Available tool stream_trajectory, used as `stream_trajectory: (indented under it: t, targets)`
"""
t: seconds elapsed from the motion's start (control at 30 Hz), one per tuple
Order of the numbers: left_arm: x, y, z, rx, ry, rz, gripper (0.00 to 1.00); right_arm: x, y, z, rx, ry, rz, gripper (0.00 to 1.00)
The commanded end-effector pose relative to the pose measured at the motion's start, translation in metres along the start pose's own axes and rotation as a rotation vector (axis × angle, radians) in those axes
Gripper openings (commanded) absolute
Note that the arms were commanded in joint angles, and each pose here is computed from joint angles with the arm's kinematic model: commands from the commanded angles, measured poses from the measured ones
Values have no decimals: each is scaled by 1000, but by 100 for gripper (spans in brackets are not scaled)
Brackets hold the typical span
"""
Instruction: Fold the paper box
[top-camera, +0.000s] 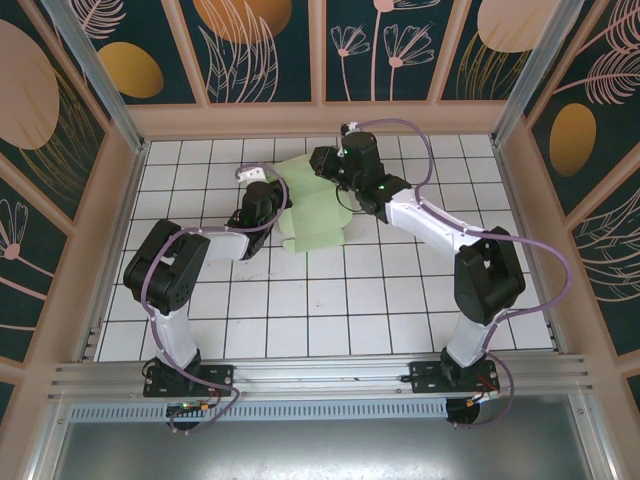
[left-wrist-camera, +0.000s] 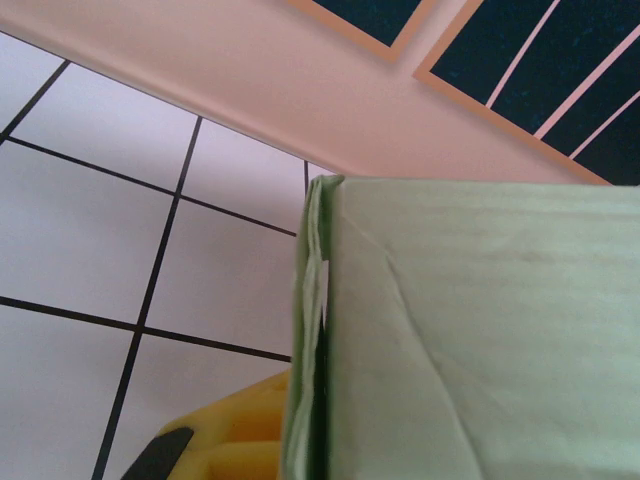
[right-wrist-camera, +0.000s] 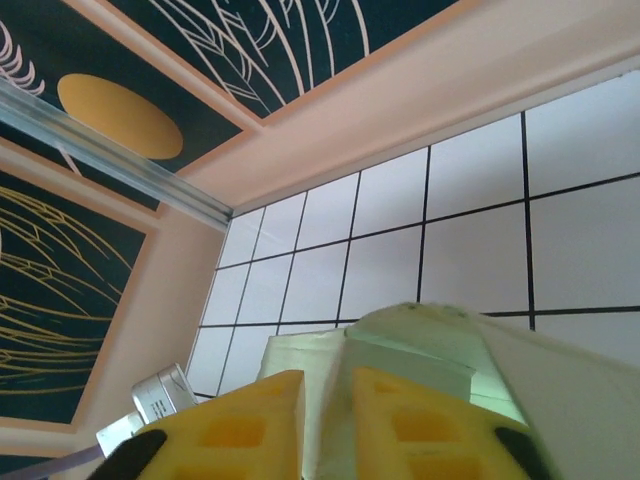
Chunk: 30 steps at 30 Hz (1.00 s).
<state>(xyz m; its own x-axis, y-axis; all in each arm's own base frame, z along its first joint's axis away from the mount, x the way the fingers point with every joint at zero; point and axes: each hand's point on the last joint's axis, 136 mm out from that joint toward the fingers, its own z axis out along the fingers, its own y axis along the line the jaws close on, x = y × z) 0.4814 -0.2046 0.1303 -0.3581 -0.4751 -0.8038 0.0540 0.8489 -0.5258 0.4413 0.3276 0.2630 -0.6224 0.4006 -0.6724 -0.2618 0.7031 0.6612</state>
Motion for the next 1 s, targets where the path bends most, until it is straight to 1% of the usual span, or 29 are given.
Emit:
stream_trajectory:
  t: [0.0,0.07,0.13,0.23,0.3,0.33,0.37,0.4,0.47,0.57,0.7,0.83,0.97]
  targets:
    - [-8,-13,0,22,-2,-25,0,-18,30,-26,-64,-90,-123,32]
    - [-4,-13,2,15,21,-28,0,-24,38,-41,-106,-131,-162,39]
    - [-3,-13,2,16,29,-30,0,-31,40,-56,-111,-170,-183,43]
    - [-1,-13,0,19,39,-21,0,-43,33,-80,-76,-230,-224,44]
    - [0,-17,-2,37,55,-2,0,-48,19,-92,-59,-247,-253,44]
    - [0,-20,-3,51,65,11,0,-52,6,-96,-40,-250,-245,44]
    - [0,-23,-5,69,74,24,0,-46,5,-100,-79,-217,-240,45]
    - [0,-27,-7,85,81,35,0,-53,-11,-104,-79,-218,-226,45]
    - [-1,-35,-12,127,93,54,0,-53,-25,-114,-113,-197,-224,45]
    - [-4,-50,-19,198,109,86,0,-52,-38,-122,-132,-169,-277,47]
    - [-2,-60,-22,253,127,103,0,-47,-54,-127,-144,-118,-343,47]
    - [-1,-77,-28,349,144,104,0,-32,-47,-125,-232,-39,-389,45]
    - [1,-84,-28,384,159,94,0,-17,-31,-123,-342,23,-404,43]
